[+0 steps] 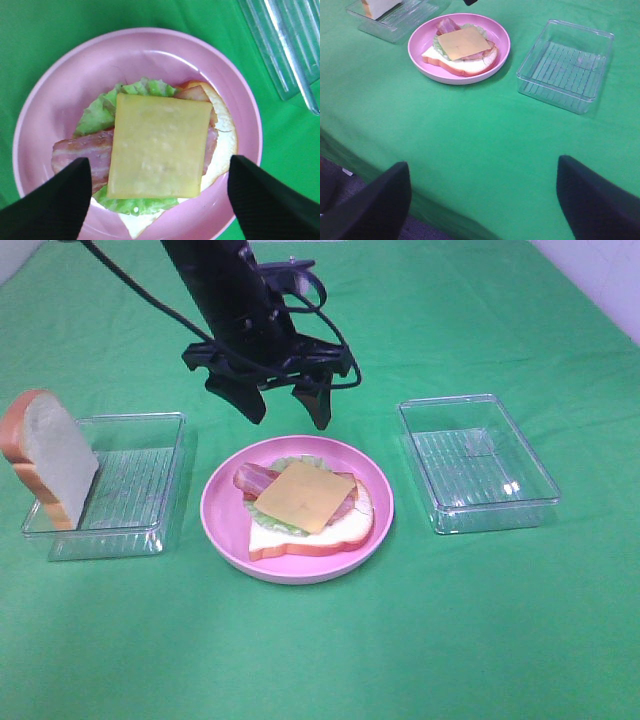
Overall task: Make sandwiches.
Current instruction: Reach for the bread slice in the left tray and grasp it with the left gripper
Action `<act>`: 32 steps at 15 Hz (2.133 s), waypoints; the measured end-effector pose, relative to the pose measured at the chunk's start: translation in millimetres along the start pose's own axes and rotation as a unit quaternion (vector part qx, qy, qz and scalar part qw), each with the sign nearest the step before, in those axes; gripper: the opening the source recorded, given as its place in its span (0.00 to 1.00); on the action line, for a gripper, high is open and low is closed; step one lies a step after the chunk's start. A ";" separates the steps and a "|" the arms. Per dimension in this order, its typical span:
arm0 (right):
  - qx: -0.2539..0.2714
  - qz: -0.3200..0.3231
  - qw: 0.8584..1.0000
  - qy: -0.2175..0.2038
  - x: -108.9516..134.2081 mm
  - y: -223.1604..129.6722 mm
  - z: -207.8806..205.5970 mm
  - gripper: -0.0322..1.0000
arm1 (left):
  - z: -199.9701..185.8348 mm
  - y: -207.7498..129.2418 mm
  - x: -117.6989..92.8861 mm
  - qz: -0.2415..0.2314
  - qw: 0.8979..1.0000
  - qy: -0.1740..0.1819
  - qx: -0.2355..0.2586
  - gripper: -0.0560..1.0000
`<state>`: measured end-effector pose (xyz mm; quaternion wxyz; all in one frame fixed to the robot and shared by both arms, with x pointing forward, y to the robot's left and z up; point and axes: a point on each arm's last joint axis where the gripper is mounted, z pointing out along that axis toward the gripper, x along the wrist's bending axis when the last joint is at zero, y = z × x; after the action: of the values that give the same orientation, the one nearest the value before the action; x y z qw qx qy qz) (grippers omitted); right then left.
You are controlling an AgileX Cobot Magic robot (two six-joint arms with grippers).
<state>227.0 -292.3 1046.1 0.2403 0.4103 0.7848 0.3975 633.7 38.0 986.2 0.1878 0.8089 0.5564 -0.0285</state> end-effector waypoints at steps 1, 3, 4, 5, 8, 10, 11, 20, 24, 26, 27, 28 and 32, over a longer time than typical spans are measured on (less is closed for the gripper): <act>0.000 0.000 1.000 0.000 0.0 0.0 0.0 0.76 | -33.6 10.9 -2.3 -0.013 0.999 0.036 -0.002 0.74; 0.000 0.000 1.000 0.000 0.0 0.0 0.0 0.76 | -47.8 16.8 -1.9 -0.026 0.998 0.057 -0.021 0.75; 0.000 0.000 1.000 0.000 0.0 0.0 0.0 0.76 | -71.8 21.2 0.6 -0.043 0.994 0.079 -0.055 0.75; 0.000 0.000 1.000 0.000 0.0 0.0 0.0 0.76 | -71.8 21.2 0.6 -0.043 0.994 0.079 -0.055 0.75; 0.000 0.000 1.000 0.000 0.0 0.0 0.0 0.76 | -114.3 23.6 23.2 -0.071 0.989 0.088 -0.098 0.75; 0.000 0.000 1.000 0.000 0.0 0.0 0.0 0.76 | -129.7 16.9 53.0 -0.105 0.985 0.099 -0.099 0.75; 0.000 0.000 1.000 0.000 0.0 0.0 0.0 0.76 | -129.7 16.9 53.0 -0.105 0.985 0.099 -0.099 0.75; 0.000 0.000 1.000 0.000 0.0 0.0 0.0 0.76 | -133.0 -63.3 148.7 -0.224 0.955 0.194 0.004 0.75; 0.000 0.000 1.000 0.000 0.0 0.0 0.0 0.76 | -87.5 -58.2 169.9 -0.226 0.950 0.211 0.042 0.76; 0.000 0.000 1.000 0.000 0.0 0.0 0.0 0.76 | -66.5 -58.3 177.8 -0.231 0.946 0.219 0.059 0.76; 0.000 0.000 1.000 0.000 0.0 0.0 0.0 0.76 | -52.5 -58.0 182.6 -0.230 0.945 0.222 0.067 0.76; 0.000 0.000 1.000 0.000 0.0 0.0 0.0 0.76 | -52.5 -58.0 182.6 -0.230 0.945 0.222 0.067 0.76; 0.000 0.000 1.000 0.000 0.0 0.0 0.0 0.76 | -42.1 -58.3 185.9 -0.232 0.944 0.223 0.074 0.59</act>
<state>227.0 -292.3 1046.1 0.2403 0.4103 0.7848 0.3975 644.2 235.6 962.0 -0.0133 0.6550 0.7524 0.0685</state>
